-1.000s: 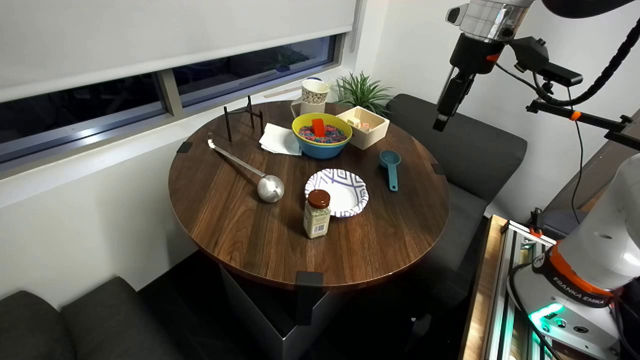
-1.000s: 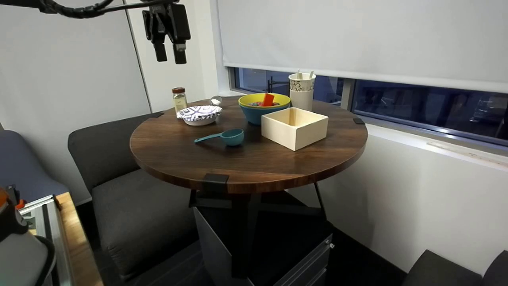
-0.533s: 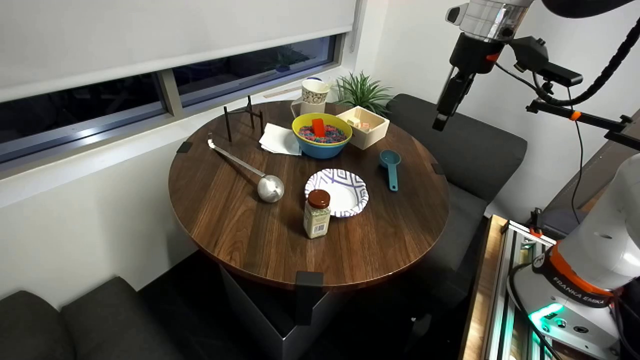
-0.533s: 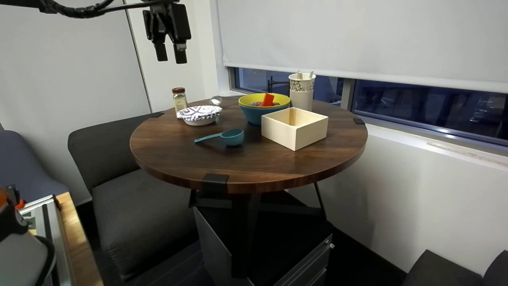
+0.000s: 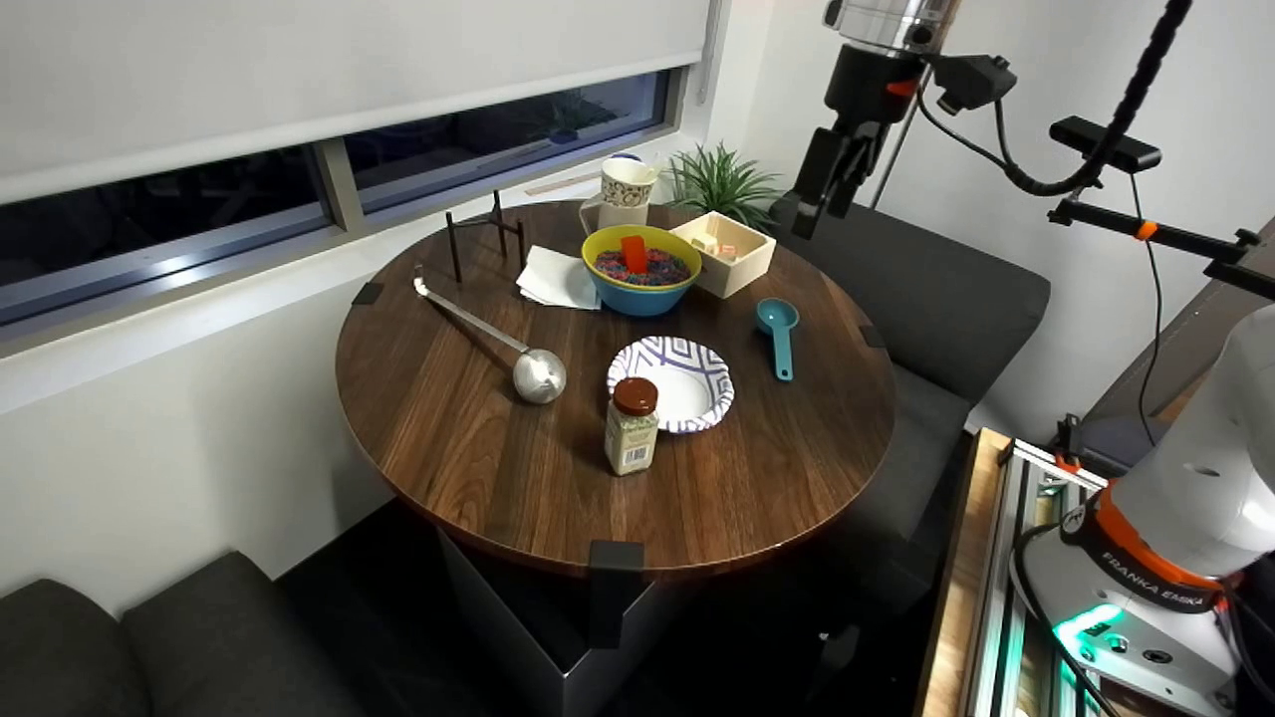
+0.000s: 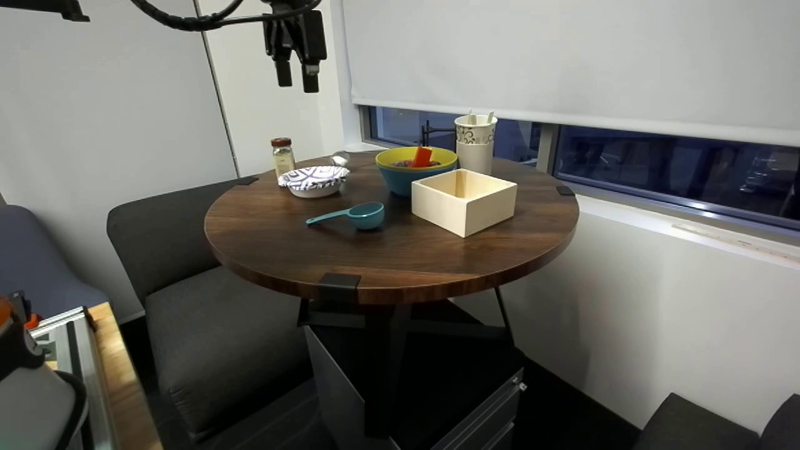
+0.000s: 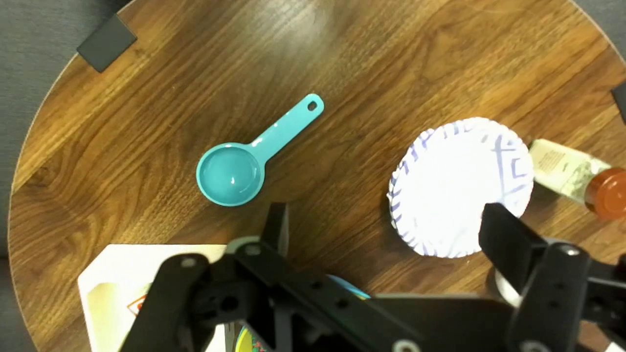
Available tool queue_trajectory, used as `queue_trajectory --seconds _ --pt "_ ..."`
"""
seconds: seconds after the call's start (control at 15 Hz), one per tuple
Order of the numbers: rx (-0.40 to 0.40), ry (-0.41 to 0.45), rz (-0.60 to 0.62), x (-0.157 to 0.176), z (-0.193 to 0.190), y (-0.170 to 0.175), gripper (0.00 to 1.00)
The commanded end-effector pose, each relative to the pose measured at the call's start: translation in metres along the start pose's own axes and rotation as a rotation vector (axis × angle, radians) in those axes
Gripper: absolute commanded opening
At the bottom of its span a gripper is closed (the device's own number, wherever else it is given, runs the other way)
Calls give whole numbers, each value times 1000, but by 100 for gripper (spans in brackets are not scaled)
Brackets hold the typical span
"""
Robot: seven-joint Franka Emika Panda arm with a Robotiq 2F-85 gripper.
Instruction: Put the orange block upright
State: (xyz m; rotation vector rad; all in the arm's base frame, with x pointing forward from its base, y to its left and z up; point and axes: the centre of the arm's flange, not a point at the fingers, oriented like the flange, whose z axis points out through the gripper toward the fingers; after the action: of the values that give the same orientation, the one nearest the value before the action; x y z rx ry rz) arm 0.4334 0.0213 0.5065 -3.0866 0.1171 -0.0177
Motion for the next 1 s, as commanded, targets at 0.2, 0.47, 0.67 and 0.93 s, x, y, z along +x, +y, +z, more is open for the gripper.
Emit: queue_trajectory --seconds 0.2,0.47,0.67,0.93 --pt "-26 -118 285 112 19 -26 100" --pt "-21 -170 358 163 38 -21 100" --pt "-21 -186 385 194 50 -9 100" --pt "-24 -175 416 223 65 7 100"
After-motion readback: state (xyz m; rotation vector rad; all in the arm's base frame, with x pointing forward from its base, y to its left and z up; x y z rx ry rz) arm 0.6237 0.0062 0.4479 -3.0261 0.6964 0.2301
